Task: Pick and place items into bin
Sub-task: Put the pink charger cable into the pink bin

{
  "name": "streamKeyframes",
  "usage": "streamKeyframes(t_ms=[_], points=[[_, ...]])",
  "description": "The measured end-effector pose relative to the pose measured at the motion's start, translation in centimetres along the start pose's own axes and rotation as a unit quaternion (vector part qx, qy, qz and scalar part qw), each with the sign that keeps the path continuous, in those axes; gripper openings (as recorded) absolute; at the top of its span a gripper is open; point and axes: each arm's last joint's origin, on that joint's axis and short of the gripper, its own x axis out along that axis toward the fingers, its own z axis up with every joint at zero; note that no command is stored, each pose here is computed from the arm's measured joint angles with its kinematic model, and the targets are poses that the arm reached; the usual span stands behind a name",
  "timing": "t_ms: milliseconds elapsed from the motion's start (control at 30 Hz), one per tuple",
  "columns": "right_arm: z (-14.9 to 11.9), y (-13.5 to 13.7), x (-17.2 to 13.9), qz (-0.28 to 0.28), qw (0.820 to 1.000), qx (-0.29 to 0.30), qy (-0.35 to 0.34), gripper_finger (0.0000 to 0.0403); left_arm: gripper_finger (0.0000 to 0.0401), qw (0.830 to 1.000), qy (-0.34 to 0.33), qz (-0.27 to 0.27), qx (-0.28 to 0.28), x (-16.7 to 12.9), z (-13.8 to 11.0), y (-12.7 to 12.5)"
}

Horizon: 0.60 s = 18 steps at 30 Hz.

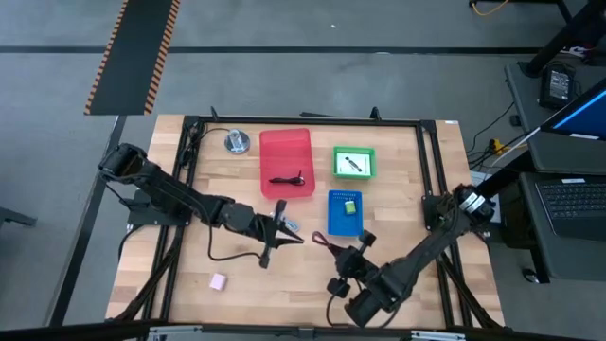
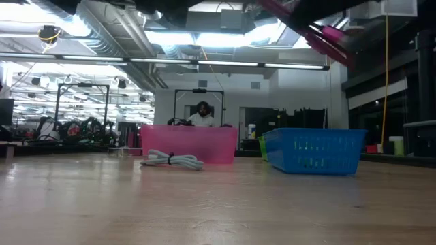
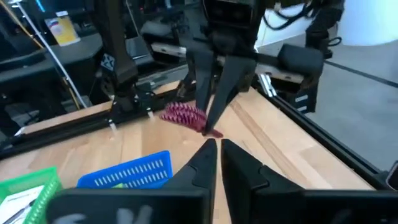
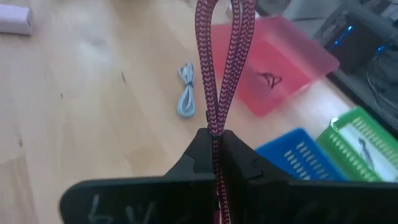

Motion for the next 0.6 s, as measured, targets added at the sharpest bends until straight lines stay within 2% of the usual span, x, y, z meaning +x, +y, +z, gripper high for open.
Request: streamKeyframes(t_ms=[333, 467, 600], points=[[3.0, -1.4, 0.1, 0.018, 0.999, -0.023, -0.022, 0.0000, 0.0111, 0.999, -0.012, 0.021, -0.041, 0.1, 0.1, 1.2], [3.8, -1.6, 1.2, 0.017, 0.999, -0.046, -0.019, 0.0000, 0.0149, 0.998, -0.036, 0.028, -0.041, 0.1, 0.5, 1.5], [4.7, -1.9, 2.5, 0.015, 0.997, -0.070, -0.019, 0.0000, 0.0171, 0.997, -0.053, 0.031, -0.038, 0.1, 0.9, 1.6]])
